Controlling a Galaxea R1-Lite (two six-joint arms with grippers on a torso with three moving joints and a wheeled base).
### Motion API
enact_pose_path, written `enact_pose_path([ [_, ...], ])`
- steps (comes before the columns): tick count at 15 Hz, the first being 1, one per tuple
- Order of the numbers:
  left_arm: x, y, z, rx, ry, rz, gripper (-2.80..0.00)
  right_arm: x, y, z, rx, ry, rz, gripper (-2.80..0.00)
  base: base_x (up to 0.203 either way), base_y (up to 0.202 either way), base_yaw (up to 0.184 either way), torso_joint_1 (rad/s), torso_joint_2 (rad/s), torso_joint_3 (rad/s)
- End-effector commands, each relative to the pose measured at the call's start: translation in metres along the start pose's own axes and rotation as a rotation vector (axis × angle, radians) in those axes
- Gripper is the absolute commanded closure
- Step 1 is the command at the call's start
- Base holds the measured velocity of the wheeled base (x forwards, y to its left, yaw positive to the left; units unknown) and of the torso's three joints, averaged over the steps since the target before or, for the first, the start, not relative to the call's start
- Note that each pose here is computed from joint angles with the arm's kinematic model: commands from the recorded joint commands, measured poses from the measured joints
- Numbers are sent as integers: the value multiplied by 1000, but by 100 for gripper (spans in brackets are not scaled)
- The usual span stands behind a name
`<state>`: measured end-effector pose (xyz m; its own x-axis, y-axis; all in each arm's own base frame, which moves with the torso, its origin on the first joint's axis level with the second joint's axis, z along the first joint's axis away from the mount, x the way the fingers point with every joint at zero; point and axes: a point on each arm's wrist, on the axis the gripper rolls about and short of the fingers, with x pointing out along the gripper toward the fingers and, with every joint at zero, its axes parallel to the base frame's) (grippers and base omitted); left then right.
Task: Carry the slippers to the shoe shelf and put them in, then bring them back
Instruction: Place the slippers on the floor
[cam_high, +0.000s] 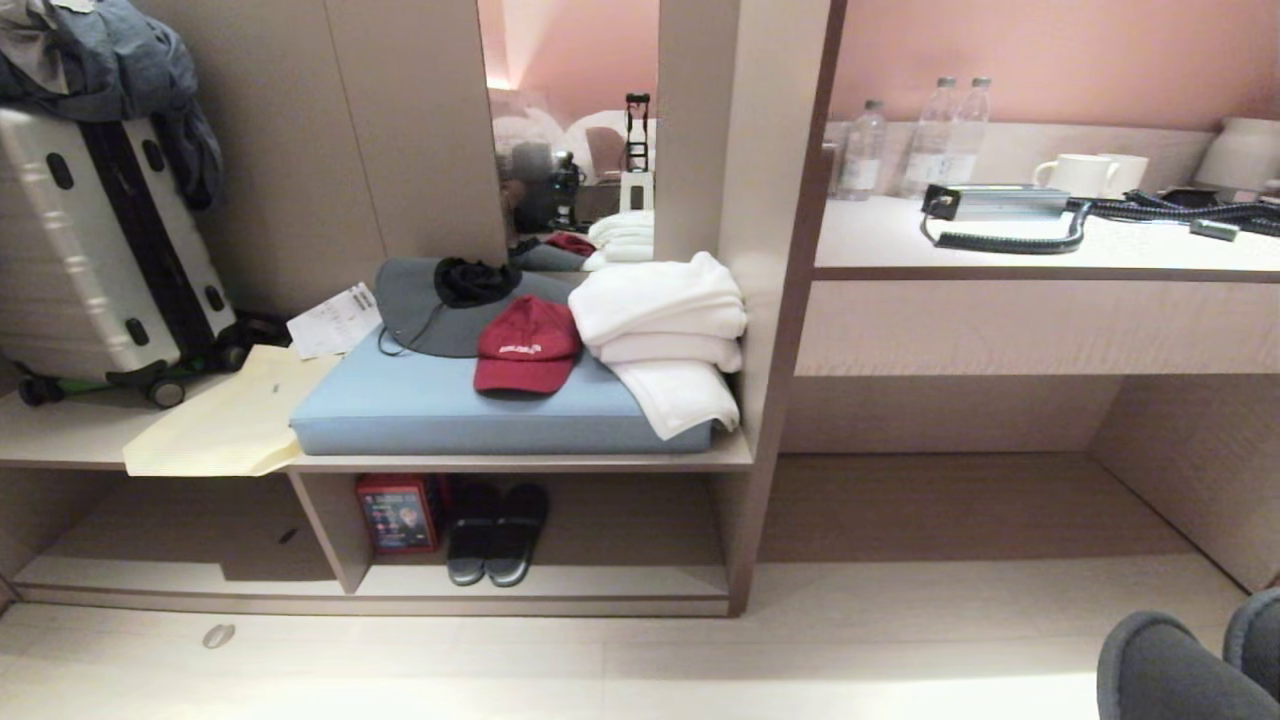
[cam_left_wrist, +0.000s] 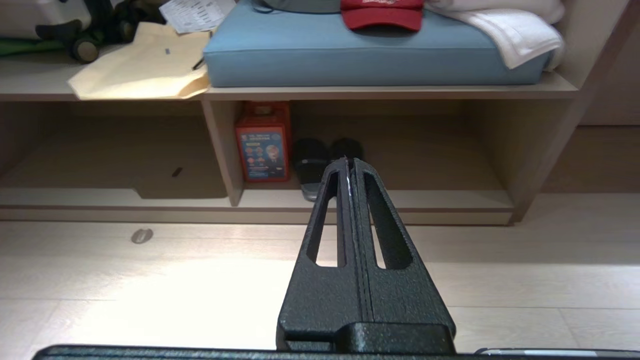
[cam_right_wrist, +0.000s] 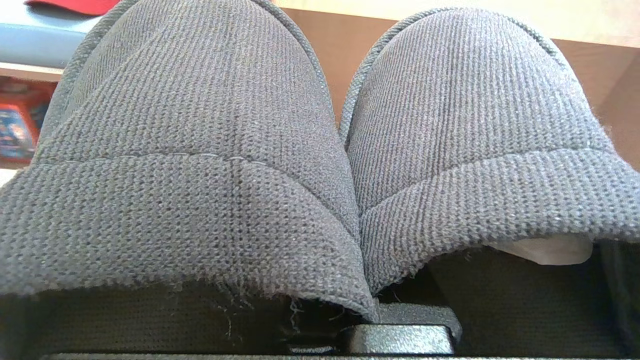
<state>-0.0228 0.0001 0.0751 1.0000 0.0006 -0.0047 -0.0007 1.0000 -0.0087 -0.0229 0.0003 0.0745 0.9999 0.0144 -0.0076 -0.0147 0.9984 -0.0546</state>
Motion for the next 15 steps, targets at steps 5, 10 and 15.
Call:
enact_pose_path([
  [5,0,0,0,-1,1,1,0,0,0,0,-1,-1,1,0,0,-198,3,2,3,2],
  [10,0,0,0,1,1,1,0,0,0,0,-1,-1,1,0,0,-196,3,-1,4,1],
  [15,0,0,0,1,1,1,0,0,0,0,-1,-1,1,0,0,-197,2,1,0,3],
])
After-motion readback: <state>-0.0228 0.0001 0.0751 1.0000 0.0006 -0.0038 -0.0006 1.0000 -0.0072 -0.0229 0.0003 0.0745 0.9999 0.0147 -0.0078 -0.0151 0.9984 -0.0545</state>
